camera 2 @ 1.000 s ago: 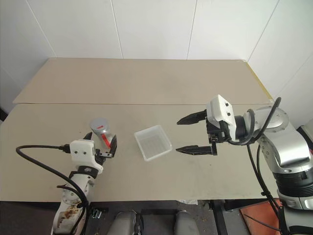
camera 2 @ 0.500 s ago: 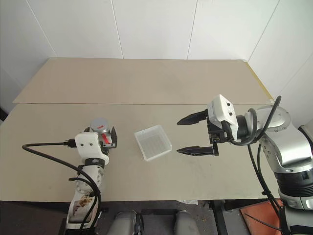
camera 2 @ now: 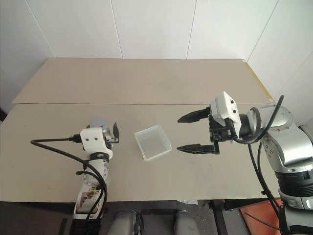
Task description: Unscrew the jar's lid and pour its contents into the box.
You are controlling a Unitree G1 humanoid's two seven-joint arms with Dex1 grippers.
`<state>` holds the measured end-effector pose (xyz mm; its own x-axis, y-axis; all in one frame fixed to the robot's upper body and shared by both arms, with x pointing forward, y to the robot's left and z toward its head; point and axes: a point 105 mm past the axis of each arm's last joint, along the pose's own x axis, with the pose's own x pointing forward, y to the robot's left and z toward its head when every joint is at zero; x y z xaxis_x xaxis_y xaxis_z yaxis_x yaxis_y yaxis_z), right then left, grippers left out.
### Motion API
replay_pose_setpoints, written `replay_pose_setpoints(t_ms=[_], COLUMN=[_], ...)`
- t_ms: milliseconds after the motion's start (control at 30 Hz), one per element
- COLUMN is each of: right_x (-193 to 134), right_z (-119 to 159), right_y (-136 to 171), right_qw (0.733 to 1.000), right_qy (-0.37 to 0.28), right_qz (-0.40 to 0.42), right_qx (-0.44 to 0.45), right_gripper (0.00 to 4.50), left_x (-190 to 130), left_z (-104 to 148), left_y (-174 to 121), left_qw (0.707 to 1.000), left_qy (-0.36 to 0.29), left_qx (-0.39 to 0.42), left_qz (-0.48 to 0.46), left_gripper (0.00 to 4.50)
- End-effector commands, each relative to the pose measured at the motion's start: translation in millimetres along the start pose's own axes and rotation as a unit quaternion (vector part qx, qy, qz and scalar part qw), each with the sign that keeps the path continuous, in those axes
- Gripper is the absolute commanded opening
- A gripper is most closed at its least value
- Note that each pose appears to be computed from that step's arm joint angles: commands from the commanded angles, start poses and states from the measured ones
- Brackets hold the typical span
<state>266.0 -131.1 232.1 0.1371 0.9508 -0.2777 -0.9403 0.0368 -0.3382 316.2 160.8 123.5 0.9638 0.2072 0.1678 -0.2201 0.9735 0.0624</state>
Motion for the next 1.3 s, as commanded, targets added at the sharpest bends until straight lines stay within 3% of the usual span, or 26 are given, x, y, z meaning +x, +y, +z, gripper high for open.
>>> replay_pose_setpoints(t_ms=[33,100,233,267,633,833,967,1100,1300], right_x=[-4.4,-4.3,-3.0,-2.7,3.1,7.3,17.5,38.6,89.2], right_z=[14.4,14.5,15.4,15.6,17.3,20.2,24.0,37.7,73.9], right_y=[-2.6,-3.1,-3.9,-3.8,-2.0,-2.3,-15.7,-29.7,-50.4], right_qw=[0.999,0.999,0.999,0.999,0.999,0.998,0.996,0.99,0.982], right_qy=[-0.017,-0.018,-0.022,-0.023,-0.036,-0.049,-0.068,-0.101,-0.142], right_qz=[-0.013,-0.015,-0.016,-0.016,-0.011,-0.018,-0.064,-0.094,-0.122], right_qx=[-0.029,-0.03,-0.03,-0.03,-0.032,-0.028,-0.014,-0.003,0.023], right_gripper=[4.5,4.5,4.5,4.5,4.5,4.5,4.5,4.5,4.5], left_x=[-2.5,-2.8,-0.8,-0.6,16.8,19.8,20.1,23.6,25.1], left_z=[9.1,8.5,8.3,8.3,16.2,32.7,58.5,87.7,110.5], left_y=[-0.5,-1.9,-2.1,-1.8,16.9,16.0,27.9,35.1,12.7], left_qw=[1.0,1.0,1.0,1.0,0.999,0.982,0.933,0.864,0.751], left_qy=[-0.014,-0.013,-0.013,-0.013,-0.039,-0.055,-0.037,-0.018,-0.027], left_qx=[-0.011,-0.011,-0.008,-0.008,0.011,-0.002,-0.029,-0.027,-0.008], left_qz=[-0.001,-0.008,-0.011,-0.011,-0.028,-0.181,-0.357,-0.502,-0.66], left_gripper=[4.3,3.91,2.7,2.61,2.46,2.46,2.46,2.46,2.46])
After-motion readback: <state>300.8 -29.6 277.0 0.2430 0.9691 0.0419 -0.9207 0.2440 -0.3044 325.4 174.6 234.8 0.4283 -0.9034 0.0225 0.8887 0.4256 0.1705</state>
